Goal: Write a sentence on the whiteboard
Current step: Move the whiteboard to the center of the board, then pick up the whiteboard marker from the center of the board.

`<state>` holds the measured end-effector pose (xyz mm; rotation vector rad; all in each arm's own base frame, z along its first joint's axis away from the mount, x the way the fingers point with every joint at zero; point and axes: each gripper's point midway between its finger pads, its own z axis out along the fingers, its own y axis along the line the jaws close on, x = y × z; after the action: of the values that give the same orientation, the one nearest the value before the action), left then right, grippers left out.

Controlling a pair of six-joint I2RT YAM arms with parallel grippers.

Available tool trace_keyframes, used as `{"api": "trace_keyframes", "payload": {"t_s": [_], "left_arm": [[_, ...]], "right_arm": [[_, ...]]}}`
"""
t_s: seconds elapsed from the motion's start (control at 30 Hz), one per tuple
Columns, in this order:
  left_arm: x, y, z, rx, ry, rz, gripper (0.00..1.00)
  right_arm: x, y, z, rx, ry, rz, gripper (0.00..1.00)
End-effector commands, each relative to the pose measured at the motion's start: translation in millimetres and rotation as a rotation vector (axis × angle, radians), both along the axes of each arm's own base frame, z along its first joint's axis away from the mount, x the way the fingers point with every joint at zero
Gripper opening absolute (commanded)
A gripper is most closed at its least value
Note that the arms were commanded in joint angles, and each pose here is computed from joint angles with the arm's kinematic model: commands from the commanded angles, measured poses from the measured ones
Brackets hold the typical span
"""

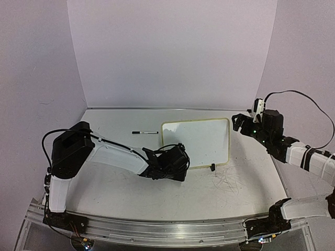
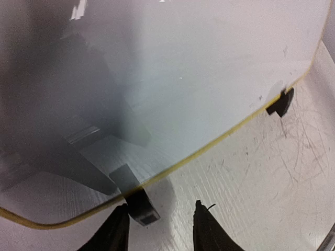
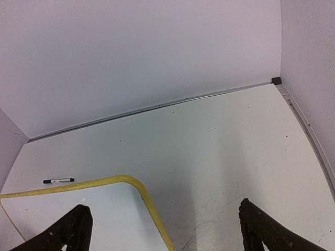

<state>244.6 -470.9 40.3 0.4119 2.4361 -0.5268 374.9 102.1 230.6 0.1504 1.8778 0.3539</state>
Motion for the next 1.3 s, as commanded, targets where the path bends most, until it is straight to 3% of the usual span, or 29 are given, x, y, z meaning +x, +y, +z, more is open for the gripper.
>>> {"api": "trace_keyframes", "payload": {"t_s": [0.0, 0.13, 0.23, 0.43, 0.63, 0.77, 0.97, 1.27], "left_arm": [[-14, -2, 60, -0.129, -0.061, -0.066, 0.50], [-7, 33, 109, -0.159, -0.181, -0.021, 0.70], [12, 78, 133, -0.156, -0.256, 0.054, 0.79], [82, 187, 163, -0.222, -0.286, 0.274, 0.83], [154, 245, 164, -0.292, -0.195, 0.376, 0.86], [204, 241, 147, -0.342, -0.119, 0.315, 0.85], [268, 203, 119, -0.320, -0.119, 0.172, 0.81], [308, 156, 52, -0.374, -0.011, 0.028, 0.74]], "right_arm": [[1, -3, 23, -0.033, -0.046, -0.003, 0.98], [2, -3, 26, -0.076, -0.052, 0.006, 0.98], [4, -1, 29, -0.093, -0.055, 0.020, 0.98], [9, 11, 33, -0.109, -0.059, 0.079, 0.98], [8, 7, 37, -0.142, -0.057, 0.062, 0.98], [5, 11, 37, -0.146, -0.037, 0.081, 0.98], [-5, 12, 41, -0.169, -0.023, 0.104, 0.98], [-21, 9, 51, -0.174, -0.038, 0.122, 0.98]]}}
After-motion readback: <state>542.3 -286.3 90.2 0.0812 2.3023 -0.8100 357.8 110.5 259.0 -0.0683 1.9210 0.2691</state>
